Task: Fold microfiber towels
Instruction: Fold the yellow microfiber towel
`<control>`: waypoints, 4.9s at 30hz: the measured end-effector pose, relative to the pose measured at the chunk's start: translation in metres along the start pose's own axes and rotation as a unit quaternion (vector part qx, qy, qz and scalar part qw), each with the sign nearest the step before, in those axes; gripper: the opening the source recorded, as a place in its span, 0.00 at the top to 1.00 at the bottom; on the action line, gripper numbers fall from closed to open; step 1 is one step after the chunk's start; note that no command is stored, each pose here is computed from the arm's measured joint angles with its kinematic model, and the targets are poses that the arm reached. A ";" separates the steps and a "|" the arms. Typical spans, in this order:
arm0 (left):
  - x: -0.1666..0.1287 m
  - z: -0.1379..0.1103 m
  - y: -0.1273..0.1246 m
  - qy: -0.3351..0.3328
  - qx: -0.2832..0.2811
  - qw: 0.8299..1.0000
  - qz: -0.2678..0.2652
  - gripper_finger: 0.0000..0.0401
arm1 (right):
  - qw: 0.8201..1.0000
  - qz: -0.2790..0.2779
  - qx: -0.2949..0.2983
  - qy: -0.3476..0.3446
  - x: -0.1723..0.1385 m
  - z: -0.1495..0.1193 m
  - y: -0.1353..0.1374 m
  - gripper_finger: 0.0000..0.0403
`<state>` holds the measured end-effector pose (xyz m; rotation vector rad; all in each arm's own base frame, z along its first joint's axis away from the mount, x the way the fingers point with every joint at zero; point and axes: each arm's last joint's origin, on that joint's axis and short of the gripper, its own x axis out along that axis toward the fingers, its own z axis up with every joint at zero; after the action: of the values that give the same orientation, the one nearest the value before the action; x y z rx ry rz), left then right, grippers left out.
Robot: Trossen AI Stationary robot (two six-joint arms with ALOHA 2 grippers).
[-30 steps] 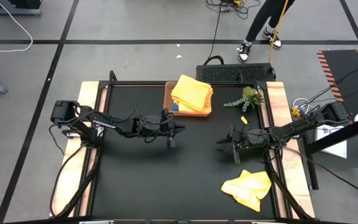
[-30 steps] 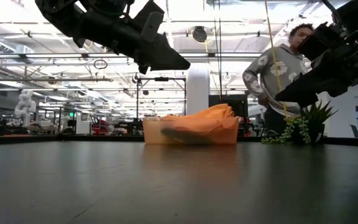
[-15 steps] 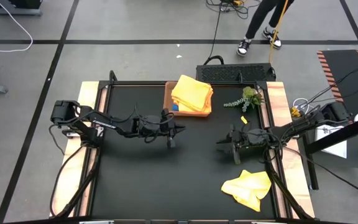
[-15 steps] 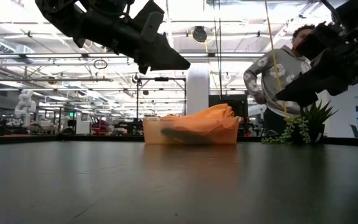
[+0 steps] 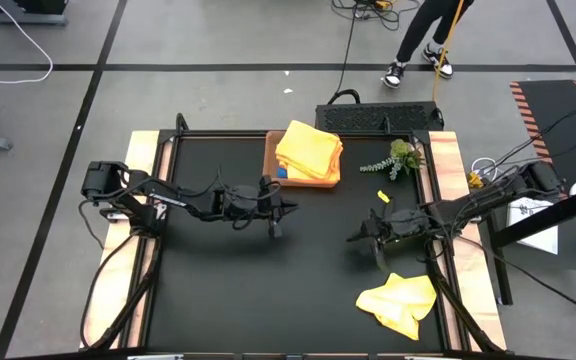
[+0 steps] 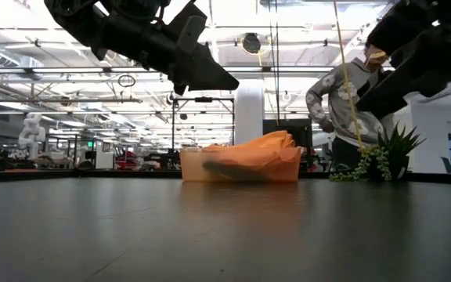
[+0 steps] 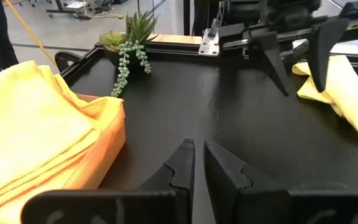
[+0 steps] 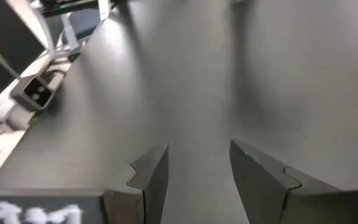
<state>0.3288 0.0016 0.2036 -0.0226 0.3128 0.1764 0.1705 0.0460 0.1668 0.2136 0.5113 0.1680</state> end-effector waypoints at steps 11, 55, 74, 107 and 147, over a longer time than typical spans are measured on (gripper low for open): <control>0.000 -0.001 0.000 0.003 -0.013 1.000 0.000 0.91 | 0.998 0.044 0.019 0.047 -0.002 -0.010 0.021 0.60; 0.000 -0.001 0.000 0.003 -0.023 1.000 0.000 0.91 | 0.947 0.102 0.114 0.284 0.013 -0.062 0.047 0.60; -0.001 -0.002 -0.004 0.007 -0.027 1.000 -0.005 0.91 | 0.943 0.155 0.149 0.253 0.009 -0.050 0.055 0.66; -0.005 0.001 -0.024 -0.011 -0.036 0.999 -0.035 0.91 | 0.999 -0.029 -0.040 -0.011 0.003 -0.003 0.017 1.00; 0.025 -0.014 -0.017 -0.065 -0.151 0.984 -0.070 0.44 | 0.979 -0.111 -0.122 -0.124 0.003 0.024 -0.002 1.00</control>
<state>0.3510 -0.0120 0.1826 -0.3306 0.1507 0.0844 0.1852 0.0403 0.1856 -0.0626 0.2597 -0.0146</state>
